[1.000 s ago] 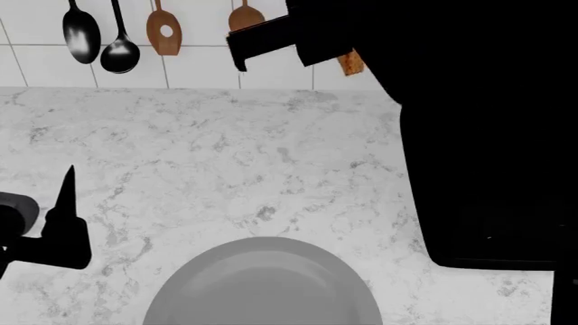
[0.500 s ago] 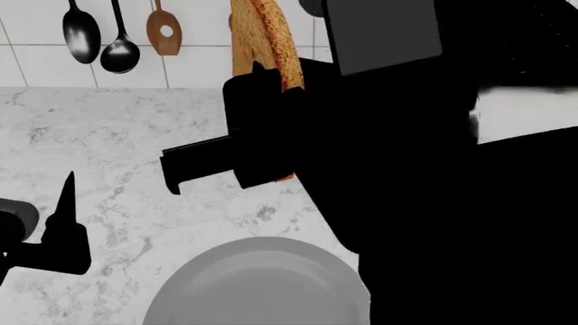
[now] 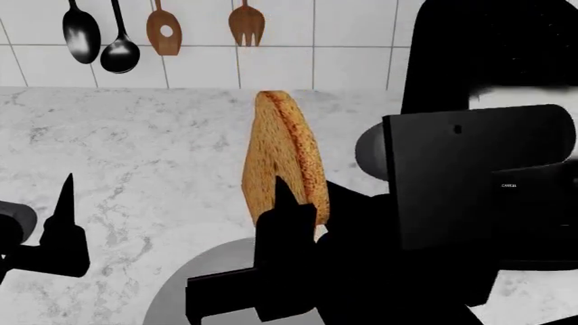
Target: Place the toasted item on a plate.
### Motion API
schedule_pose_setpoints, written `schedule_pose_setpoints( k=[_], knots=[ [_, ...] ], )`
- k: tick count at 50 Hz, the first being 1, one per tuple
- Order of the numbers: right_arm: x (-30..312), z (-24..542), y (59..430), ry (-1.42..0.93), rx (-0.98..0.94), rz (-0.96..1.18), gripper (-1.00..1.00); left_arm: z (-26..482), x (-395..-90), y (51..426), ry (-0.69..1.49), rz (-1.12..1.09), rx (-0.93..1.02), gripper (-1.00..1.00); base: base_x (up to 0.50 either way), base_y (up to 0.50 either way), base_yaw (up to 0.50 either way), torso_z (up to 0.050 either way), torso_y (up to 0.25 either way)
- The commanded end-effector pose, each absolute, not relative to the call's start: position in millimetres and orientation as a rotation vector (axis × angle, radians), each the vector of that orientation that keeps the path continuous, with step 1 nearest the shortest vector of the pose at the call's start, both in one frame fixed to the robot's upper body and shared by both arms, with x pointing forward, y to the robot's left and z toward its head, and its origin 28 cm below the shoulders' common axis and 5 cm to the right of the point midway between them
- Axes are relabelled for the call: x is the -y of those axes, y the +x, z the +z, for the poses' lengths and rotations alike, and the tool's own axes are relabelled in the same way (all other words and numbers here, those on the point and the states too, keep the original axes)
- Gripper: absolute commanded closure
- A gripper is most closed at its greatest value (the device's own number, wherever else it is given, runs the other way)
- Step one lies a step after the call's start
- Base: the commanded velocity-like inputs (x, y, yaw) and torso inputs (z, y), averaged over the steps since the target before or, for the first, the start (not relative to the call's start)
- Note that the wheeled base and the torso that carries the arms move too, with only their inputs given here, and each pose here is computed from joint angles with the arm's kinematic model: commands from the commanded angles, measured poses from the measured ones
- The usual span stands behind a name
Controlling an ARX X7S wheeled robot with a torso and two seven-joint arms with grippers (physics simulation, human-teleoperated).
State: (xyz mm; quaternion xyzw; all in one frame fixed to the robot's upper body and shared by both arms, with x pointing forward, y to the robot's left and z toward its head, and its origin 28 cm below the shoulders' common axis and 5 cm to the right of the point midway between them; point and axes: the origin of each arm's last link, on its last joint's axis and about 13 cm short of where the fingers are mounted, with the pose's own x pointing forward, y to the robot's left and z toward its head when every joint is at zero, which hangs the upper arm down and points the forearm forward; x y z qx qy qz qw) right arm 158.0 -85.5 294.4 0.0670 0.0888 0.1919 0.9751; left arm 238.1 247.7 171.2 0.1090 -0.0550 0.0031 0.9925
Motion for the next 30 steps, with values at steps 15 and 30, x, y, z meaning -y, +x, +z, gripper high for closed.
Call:
schedule_pose_setpoints(
  k=[15,30],
  knots=[
    [78,259,126,0.177,-0.212,0.39,1.0,167,-247,240,0.213,-0.003,0.104,-1.0,0.0,0.0,0.0,0.0,0.0],
    [75,240,124,0.212,-0.273,0.412,1.0,168,-249,238,0.216,0.003,0.105,-1.0,0.0,0.0,0.0,0.0,0.0]
  ],
)
